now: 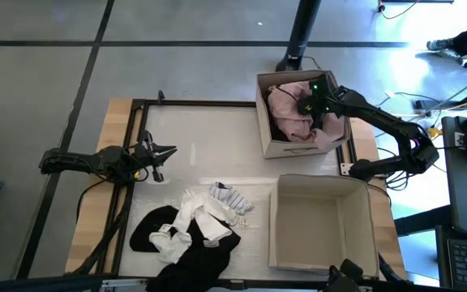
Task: Sort clothes
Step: Put the pink shirt into the top laundry organizer
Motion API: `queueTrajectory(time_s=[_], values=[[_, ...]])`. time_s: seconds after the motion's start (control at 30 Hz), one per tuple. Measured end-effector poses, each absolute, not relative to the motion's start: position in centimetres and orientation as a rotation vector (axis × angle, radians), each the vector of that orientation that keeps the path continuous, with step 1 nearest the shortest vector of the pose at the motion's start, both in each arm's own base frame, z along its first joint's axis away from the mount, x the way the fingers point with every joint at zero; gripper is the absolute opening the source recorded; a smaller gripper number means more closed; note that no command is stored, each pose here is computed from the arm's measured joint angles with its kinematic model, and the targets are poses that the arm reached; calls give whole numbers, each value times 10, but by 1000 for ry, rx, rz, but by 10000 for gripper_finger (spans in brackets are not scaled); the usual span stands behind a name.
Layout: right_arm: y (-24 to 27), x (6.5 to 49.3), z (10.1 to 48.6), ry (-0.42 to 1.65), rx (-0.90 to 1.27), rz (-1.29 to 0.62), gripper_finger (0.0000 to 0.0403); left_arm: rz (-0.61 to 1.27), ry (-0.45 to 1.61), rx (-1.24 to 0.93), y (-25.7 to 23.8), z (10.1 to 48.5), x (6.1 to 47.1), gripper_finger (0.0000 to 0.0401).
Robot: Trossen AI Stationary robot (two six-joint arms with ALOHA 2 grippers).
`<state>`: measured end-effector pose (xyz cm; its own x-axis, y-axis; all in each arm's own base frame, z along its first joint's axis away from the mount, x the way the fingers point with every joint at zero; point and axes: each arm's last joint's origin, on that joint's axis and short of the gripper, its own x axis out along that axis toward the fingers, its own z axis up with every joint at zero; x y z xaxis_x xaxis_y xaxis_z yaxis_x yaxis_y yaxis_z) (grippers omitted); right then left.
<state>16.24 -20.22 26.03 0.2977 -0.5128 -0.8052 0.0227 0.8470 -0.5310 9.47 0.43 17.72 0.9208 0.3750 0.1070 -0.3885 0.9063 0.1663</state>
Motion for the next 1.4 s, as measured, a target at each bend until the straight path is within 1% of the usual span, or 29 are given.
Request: queueTrajectory(time_s=[0.1, 0.23, 0.4, 0.57, 0.67, 0.73, 0.83, 0.97, 1.1, 1.3, 1.4], values=[[-202, 162, 260, 1217, -426, -406, 68, 394, -73, 186, 4, 177, 95, 31], [-200, 161, 271, 1248, -393, -392, 131, 394, -64, 190, 4, 176, 95, 31], [-200, 159, 316, 1265, -425, -432, 195, 393, -64, 189, 4, 176, 95, 31], [-192, 155, 369, 1179, -420, -407, 224, 393, -57, 191, 4, 176, 95, 31], [-187, 154, 392, 1053, -354, -420, 227, 393, -56, 192, 4, 176, 95, 31], [-186, 157, 398, 953, -294, -398, 226, 393, -56, 192, 4, 176, 95, 31], [-186, 166, 389, 850, -237, -317, 222, 393, -57, 192, 4, 176, 95, 31], [-185, 185, 353, 858, -201, -297, 217, 393, -56, 192, 4, 176, 95, 31], [-177, 199, 317, 933, -145, -225, 215, 393, -57, 191, 4, 176, 95, 31], [-178, 217, 273, 1166, -141, -253, 215, 393, -57, 193, 4, 176, 95, 31], [-185, 223, 256, 1235, -126, -248, 215, 393, -59, 189, 4, 176, 95, 31]])
